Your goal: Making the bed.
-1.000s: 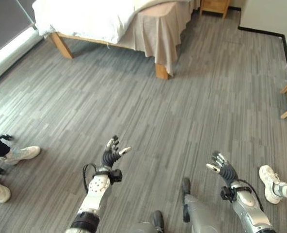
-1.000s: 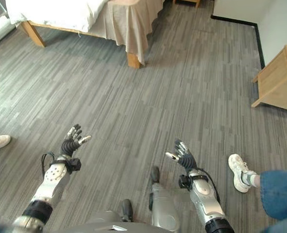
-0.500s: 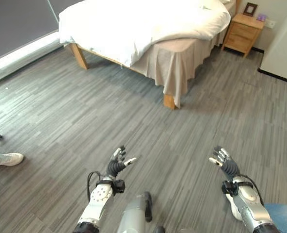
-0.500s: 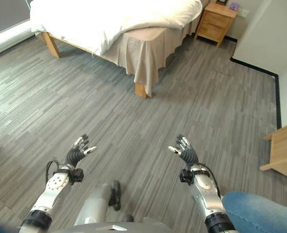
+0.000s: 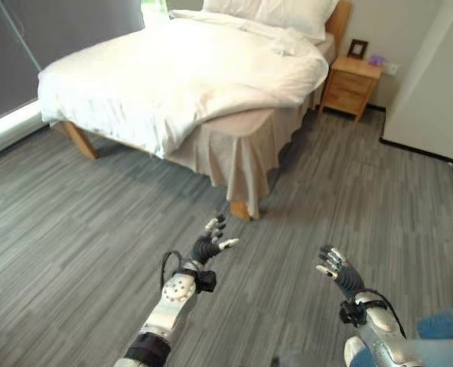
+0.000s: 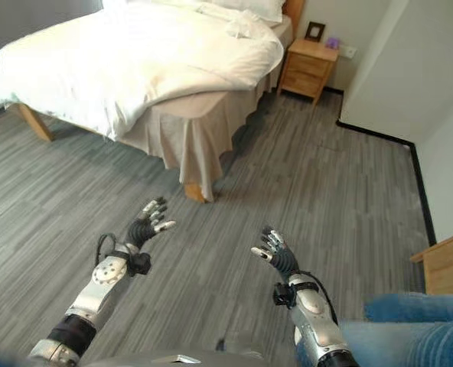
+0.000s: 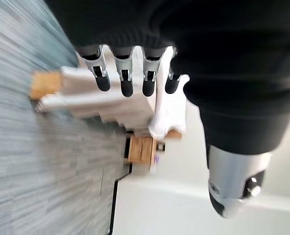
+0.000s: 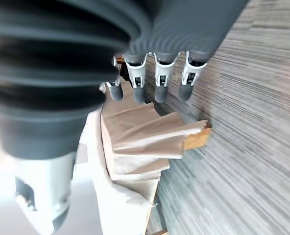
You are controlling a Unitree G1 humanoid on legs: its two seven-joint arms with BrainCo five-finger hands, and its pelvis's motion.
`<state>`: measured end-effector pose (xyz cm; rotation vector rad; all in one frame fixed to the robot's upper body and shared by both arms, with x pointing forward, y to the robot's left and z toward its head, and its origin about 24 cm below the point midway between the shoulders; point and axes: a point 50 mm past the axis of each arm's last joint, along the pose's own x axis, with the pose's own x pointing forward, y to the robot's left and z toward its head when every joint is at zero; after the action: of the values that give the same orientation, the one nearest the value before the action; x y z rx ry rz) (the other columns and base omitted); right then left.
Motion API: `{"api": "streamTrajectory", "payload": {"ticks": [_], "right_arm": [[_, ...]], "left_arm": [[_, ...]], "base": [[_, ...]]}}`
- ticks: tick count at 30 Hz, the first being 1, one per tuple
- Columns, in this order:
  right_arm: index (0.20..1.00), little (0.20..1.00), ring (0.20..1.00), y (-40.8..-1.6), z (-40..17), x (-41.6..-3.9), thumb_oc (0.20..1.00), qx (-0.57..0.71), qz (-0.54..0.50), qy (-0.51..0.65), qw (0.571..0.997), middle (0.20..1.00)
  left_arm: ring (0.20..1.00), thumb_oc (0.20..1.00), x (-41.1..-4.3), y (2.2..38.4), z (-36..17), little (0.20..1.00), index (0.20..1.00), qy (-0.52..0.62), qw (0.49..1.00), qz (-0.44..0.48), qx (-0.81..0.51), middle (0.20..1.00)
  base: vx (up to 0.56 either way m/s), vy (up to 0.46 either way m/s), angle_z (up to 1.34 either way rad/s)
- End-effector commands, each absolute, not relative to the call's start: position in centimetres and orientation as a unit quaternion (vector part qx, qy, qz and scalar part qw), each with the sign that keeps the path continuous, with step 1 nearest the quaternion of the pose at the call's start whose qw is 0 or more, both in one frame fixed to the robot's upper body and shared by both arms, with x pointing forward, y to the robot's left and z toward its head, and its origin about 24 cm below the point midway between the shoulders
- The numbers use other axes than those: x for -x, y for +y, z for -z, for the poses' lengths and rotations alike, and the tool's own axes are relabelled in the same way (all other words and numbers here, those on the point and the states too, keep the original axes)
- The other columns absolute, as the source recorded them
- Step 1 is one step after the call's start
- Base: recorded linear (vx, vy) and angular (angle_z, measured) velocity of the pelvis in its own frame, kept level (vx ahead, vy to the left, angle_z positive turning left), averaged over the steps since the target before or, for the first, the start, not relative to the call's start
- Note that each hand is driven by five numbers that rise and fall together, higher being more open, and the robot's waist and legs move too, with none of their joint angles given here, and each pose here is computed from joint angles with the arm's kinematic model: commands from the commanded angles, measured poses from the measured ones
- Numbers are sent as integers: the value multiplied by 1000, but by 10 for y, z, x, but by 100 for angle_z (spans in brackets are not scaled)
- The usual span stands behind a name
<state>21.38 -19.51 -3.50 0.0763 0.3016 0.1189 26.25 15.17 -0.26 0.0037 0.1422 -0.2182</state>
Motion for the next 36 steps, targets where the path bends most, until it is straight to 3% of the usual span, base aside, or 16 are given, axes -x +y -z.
{"api": "streamTrajectory", "payload": {"ticks": [1, 6, 12, 18, 19, 25, 29, 36], "right_arm": [[1000, 1000, 1000, -197, 17, -230, 1000, -50, -55, 98, 992, 1000], [1000, 1000, 1000, -213, 29, -207, 1000, -46, -28, 125, 991, 1000], [1000, 1000, 1000, -231, 25, -205, 1000, -53, 6, 115, 992, 1000], [1000, 1000, 1000, -236, 25, -202, 1000, -47, 8, 117, 992, 1000], [1000, 1000, 1000, -254, 19, -206, 1000, -83, 65, 103, 989, 1000], [1000, 1000, 1000, -260, 31, -190, 1000, -96, 108, 119, 982, 1000], [1000, 1000, 1000, -259, 25, -198, 1000, -67, 85, 115, 988, 1000], [1000, 1000, 1000, -239, -15, -231, 1000, -22, 25, 25, 999, 1000]], "left_arm": [[1000, 1000, -269, 158, -15, 1000, 1000, 24, 994, 109, 20, 1000], [1000, 1000, -266, 130, -6, 1000, 1000, 51, 981, 182, 38, 1000], [1000, 1000, -265, 108, -15, 1000, 1000, 35, 969, 242, 30, 1000], [1000, 1000, -264, 111, -18, 1000, 1000, 32, 969, 242, 22, 1000], [1000, 1000, -250, 182, 5, 1000, 1000, 75, 995, 71, -13, 1000], [1000, 1000, -252, 181, 9, 1000, 1000, 85, 994, 71, -19, 1000], [1000, 1000, -254, 194, 1, 1000, 1000, 67, 996, 51, -35, 1000], [1000, 1000, -245, 232, -11, 1000, 1000, 29, 995, -96, 2, 1000]], "base": [[263, -106, 47], [344, -253, 162], [129, -126, 39], [49, -8, 12], [-31, 53, 3], [-11, 154, 1], [-33, 127, -9], [-13, 80, -1]]}}
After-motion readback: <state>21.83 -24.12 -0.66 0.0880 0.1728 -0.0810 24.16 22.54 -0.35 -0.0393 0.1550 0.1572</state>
